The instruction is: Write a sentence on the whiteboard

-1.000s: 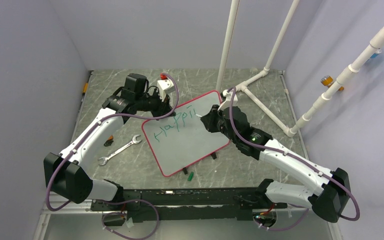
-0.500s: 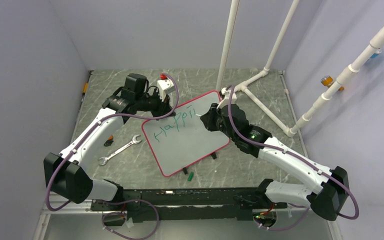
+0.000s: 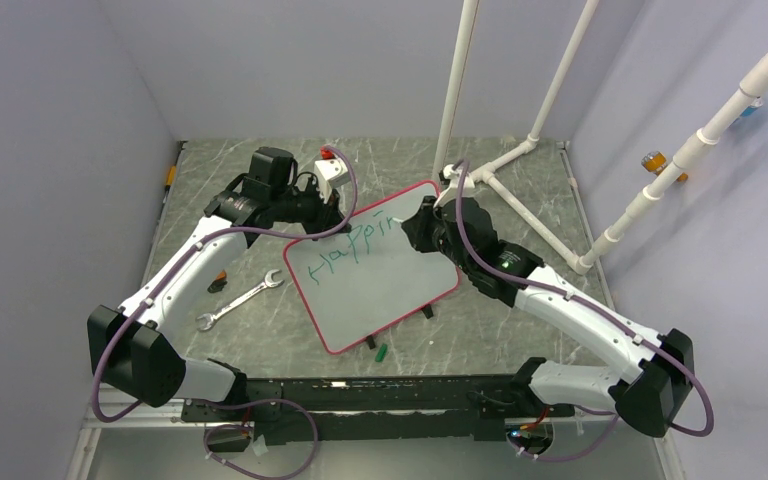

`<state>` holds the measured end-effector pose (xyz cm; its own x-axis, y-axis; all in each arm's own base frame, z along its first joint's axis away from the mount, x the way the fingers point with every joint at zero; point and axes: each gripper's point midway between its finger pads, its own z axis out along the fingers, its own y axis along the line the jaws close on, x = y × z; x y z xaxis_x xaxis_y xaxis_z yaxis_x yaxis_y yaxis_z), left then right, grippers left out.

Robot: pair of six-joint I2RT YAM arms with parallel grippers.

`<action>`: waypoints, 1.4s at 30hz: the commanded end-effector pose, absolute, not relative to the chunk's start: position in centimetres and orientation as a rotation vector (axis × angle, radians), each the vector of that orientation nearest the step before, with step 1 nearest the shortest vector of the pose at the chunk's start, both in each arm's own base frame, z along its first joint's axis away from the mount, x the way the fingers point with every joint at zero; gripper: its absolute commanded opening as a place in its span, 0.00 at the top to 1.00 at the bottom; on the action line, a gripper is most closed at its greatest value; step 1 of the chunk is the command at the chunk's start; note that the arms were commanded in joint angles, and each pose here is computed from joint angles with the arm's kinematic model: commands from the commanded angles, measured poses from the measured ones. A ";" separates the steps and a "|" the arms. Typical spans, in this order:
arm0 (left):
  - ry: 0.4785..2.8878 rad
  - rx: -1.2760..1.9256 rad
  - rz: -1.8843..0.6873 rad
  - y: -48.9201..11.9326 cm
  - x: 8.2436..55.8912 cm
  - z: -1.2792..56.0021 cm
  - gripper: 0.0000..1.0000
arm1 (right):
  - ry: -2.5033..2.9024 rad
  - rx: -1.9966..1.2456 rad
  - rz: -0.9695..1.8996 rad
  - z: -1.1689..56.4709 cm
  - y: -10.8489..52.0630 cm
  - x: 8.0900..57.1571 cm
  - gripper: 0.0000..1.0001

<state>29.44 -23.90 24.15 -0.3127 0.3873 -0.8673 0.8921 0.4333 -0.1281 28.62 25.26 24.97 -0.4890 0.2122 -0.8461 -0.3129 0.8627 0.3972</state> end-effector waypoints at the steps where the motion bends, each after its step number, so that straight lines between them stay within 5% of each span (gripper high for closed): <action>1: 1.791 1.142 -0.747 -24.2 29.8 25.4 1.00 | 1.942 -0.027 0.577 26.4 24.2 30.2 1.00; 20: 1.789 1.141 -0.743 -24.1 29.8 25.5 1.00 | 2.037 -0.049 0.635 22.9 23.3 27.2 1.00; 42: 1.791 1.141 -0.741 -24.1 29.8 25.5 1.00 | 1.912 -0.039 0.654 27.6 23.5 29.0 1.00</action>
<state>29.28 -24.16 24.31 -0.3058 0.3832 -0.8716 0.8980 0.4201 -0.1304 27.77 23.08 24.91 -0.4965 0.2250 -0.8384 -0.2994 0.8622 0.4087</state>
